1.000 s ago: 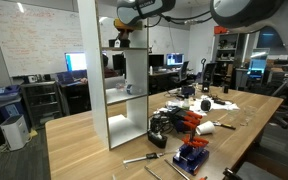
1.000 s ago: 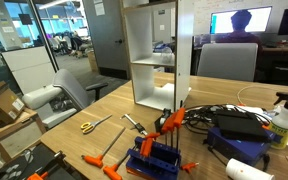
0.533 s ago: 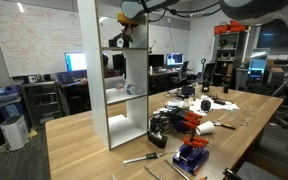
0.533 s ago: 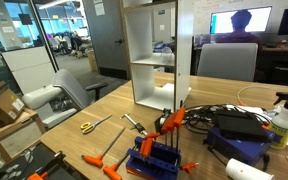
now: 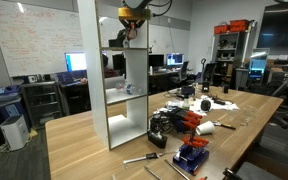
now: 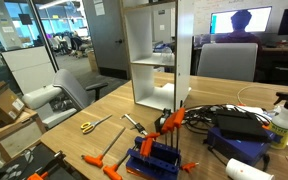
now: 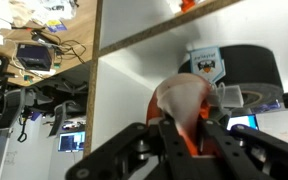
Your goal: Remove the toy from the shelf and put it on the table.
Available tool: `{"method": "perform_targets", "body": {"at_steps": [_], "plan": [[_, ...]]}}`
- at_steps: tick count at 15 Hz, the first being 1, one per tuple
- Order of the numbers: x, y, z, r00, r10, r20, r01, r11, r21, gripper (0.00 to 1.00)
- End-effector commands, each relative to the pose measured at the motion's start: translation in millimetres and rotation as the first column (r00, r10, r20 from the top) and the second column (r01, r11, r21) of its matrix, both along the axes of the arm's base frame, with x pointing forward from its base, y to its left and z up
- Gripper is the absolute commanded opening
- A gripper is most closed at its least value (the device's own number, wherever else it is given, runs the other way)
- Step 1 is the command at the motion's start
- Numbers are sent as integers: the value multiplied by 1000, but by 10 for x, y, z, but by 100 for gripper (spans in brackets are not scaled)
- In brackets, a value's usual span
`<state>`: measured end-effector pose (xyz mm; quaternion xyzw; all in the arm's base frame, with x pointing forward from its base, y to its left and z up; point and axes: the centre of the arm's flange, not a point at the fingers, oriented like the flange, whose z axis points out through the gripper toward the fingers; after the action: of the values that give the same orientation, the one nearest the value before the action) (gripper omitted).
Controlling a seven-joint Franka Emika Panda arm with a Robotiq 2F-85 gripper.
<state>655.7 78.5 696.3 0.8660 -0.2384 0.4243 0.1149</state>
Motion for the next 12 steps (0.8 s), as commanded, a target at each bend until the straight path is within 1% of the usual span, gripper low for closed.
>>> {"method": "perform_targets", "body": {"at_steps": [1, 2, 5, 7, 9, 12], "plan": [[-603, 120, -108, 991, 21, -135, -16, 999, 45, 5], [-717, 153, -150, 983, 31, -181, -20, 998, 63, 5], [-956, 167, -245, 962, 39, -270, -11, 995, 103, 6], [-1072, 154, -329, 943, 53, -328, -12, 992, 125, 6], [-1150, 138, -499, 920, 84, -382, -24, 987, 160, 6], [-1137, 117, -861, 884, 151, -443, -55, 974, 222, 6]]}}
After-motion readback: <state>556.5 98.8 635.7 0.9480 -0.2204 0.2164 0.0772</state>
